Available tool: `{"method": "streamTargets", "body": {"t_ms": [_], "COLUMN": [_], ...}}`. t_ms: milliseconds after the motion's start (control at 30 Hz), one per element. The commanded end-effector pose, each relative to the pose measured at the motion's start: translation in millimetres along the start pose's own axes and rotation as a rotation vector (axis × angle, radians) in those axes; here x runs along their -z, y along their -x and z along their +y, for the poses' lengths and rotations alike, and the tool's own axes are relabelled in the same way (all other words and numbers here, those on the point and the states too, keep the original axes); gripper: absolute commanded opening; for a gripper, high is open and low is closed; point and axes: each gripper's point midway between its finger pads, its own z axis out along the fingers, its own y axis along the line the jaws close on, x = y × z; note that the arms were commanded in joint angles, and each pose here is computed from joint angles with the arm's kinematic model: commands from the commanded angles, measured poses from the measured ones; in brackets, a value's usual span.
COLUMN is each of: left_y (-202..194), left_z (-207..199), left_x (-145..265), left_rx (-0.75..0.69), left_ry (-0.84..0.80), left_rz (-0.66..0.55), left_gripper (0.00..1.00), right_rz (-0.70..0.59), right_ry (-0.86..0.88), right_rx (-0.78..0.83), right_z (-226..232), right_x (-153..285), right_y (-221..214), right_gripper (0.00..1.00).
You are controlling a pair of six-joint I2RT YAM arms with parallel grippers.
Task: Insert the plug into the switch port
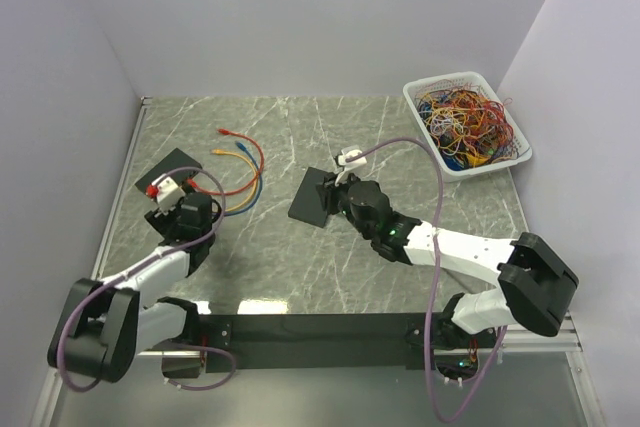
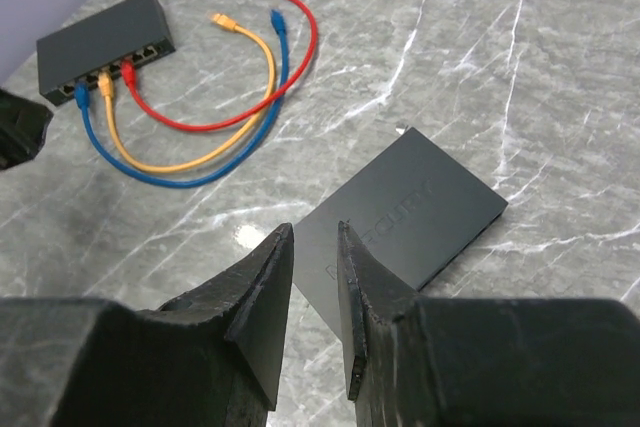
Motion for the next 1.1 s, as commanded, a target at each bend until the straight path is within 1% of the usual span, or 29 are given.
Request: {"method": "streamTargets", "body": {"t_ms": [0, 67, 167, 233, 400, 533, 633, 733, 800, 967, 1000, 1067], "left_y": [19, 23, 17, 14, 10, 25, 26, 27, 24, 24, 32, 30], "left_z": [-29, -28, -31, -33, -36, -44, -49, -61, -71, -87, -93, -95], "left_x": [-14, -25, -41, -48, -58, -62, -66, -71, -76, -90, -91, -90], "left_rx": [0.038, 0.036, 0.028, 0.027, 0.014, 0.038, 0.033, 0.008, -0.012, -0.021, -0.004, -0.031], "left_ry": [-0.095, -0.088, -0.116, -0.151, -0.179, -0.238, -0.26, -0.307, -0.342, -0.375, -0.399, -0.424], "left_rz": [0.002, 0.021, 0.082, 0.117, 0.165, 0.1, 0.096, 0.107, 0.127, 0.137, 0.102, 0.103], "left_gripper": [0.8, 0.79, 0.79, 0.78, 0.76, 0.78, 0.79, 0.78, 0.74, 0.72, 0.72, 0.67], "right_rz": [-0.031, -0.031, -0.021, -0.015, -0.016, -0.005, 0.004, 0.006, 0.018, 0.028, 0.034, 0.04], "right_ry": [0.013, 0.021, 0.025, 0.025, 0.031, 0.038, 0.04, 0.047, 0.052, 0.068, 0.07, 0.07], "right_rx": [-0.02, -0.02, -0.018, -0.016, -0.015, -0.012, -0.009, -0.009, -0.004, -0.004, 0.0, 0.002], "right_z": [8, 10, 11, 11, 13, 14, 15, 17, 20, 26, 26, 26], "right_x": [-4, -4, -5, -6, -5, -7, -8, -10, -12, -15, -15, -16], "right_y": [14, 14, 12, 10, 11, 8, 4, 4, -1, -3, -5, -8], "right_gripper": [0.31, 0.31, 0.31, 0.31, 0.31, 0.31, 0.31, 0.31, 0.31, 0.31, 0.31, 0.31]}}
